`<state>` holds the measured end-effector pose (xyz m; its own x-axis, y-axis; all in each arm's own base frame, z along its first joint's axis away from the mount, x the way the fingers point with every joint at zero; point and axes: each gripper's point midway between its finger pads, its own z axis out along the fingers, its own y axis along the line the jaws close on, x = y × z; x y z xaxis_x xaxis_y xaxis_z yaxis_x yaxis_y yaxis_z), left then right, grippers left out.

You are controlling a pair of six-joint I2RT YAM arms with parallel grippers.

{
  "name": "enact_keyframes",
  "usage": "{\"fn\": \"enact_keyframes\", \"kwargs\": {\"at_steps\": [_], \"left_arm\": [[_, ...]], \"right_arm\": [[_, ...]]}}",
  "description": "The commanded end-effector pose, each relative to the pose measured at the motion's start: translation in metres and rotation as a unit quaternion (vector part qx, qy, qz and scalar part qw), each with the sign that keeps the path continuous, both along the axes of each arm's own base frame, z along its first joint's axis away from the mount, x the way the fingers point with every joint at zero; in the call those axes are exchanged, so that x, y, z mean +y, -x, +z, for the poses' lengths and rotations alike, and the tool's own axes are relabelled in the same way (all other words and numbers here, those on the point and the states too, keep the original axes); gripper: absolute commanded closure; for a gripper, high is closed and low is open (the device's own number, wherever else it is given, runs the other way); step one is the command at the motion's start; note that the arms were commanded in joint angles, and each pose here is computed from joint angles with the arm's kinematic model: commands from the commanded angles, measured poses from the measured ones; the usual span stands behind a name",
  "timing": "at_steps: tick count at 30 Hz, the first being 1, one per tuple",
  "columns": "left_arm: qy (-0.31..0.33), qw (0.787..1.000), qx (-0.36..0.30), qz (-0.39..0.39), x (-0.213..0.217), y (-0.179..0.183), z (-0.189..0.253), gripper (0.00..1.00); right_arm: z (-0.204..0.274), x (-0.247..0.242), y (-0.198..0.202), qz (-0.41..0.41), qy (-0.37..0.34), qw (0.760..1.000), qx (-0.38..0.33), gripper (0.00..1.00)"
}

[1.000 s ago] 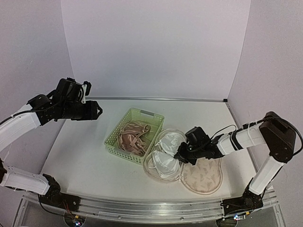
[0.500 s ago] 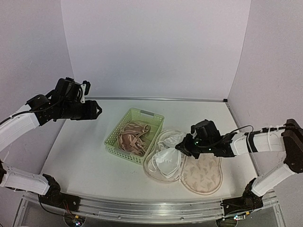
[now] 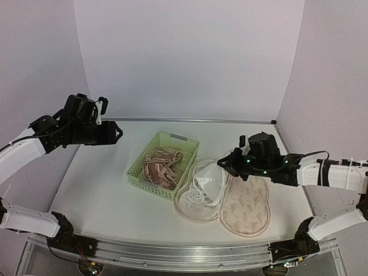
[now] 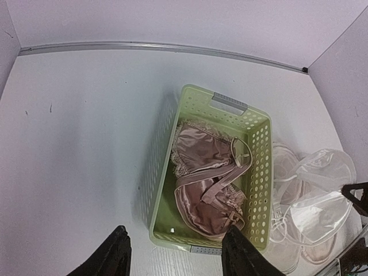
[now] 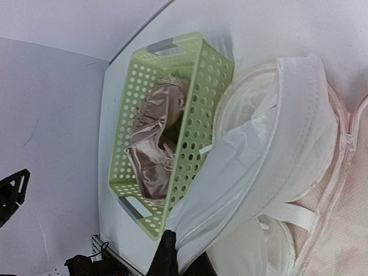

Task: Unzip the laundry bag and remove the bra
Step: Pick up the bra from the laundry bag, then place the bra in the bin.

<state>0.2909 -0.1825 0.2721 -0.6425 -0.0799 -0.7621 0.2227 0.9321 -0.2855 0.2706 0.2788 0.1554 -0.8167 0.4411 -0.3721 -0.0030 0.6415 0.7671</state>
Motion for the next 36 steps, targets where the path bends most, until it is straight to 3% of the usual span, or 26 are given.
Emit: {"fn": "enact_keyframes", "kwargs": {"at_steps": [1, 21, 28, 36], "left_arm": [[0.018, 0.999, -0.031, 0.002, 0.001, 0.000, 0.020, 0.46], [0.017, 0.999, -0.040, 0.002, 0.006, 0.005, 0.023, 0.45], [0.019, 0.999, -0.045, 0.004, 0.010, 0.009, 0.025, 0.45], [0.023, 0.998, -0.050, 0.004, 0.015, 0.016, 0.027, 0.45]], "right_arm": [[0.077, 0.004, -0.014, -0.005, -0.040, 0.995, -0.086, 1.00], [0.241, 0.032, -0.037, 0.013, -0.120, 0.967, -0.225, 1.00], [0.275, 0.053, -0.046, 0.028, -0.143, 0.958, -0.248, 1.00], [0.269, 0.083, -0.059, 0.034, -0.141, 0.958, -0.247, 1.00]]}}
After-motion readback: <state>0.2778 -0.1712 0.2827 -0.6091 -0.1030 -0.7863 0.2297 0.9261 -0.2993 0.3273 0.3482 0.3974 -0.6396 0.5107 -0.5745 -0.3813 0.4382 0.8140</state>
